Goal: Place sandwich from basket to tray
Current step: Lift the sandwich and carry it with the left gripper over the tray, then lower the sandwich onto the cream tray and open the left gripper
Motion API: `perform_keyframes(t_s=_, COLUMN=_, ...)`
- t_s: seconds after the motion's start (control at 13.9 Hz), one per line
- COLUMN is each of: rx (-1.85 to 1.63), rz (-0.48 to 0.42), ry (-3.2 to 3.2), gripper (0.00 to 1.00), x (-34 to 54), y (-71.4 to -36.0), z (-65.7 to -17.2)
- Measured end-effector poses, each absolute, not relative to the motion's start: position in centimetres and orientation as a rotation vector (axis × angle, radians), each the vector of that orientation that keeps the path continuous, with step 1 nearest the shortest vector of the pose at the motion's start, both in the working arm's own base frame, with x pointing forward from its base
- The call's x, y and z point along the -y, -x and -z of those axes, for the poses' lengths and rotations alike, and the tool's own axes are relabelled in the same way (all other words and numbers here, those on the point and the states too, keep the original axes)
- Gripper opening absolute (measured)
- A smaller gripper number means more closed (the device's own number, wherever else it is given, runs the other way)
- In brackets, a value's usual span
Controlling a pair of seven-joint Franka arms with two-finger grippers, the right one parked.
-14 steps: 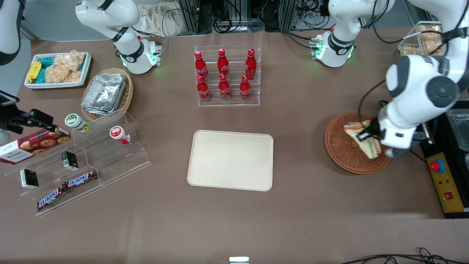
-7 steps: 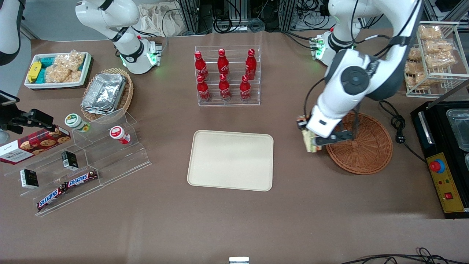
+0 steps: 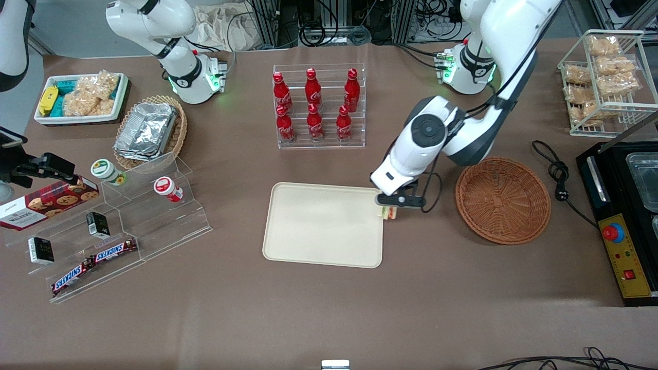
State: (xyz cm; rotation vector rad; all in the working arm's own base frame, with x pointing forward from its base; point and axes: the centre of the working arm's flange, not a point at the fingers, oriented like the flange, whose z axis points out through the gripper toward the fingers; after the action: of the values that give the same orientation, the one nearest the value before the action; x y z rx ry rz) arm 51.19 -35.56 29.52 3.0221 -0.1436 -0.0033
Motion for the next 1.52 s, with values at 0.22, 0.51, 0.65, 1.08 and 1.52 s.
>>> perform_keyframes(t_s=0.22, rx=0.195, rz=-0.012, ry=-3.026, gripper=0.2, x=36.2, y=-53.0, z=-26.9)
perform_keyframes(t_s=0.51, rx=0.259, rz=-0.088, ry=-3.001, gripper=0.17, x=36.8, y=-54.1, z=-24.0)
perform_keyframes(t_s=0.65, rx=0.256, rz=-0.091, ry=-2.992, gripper=0.17, x=37.2, y=-54.4, z=-23.6)
perform_keyframes(t_s=1.08, rx=0.178, rz=-0.094, ry=-2.98, gripper=0.52, x=38.0, y=-55.1, z=-23.5)
perform_keyframes(t_s=1.52, rx=-0.025, rz=-0.214, ry=-2.961, gripper=1.0, x=37.5, y=-57.3, z=-28.4)
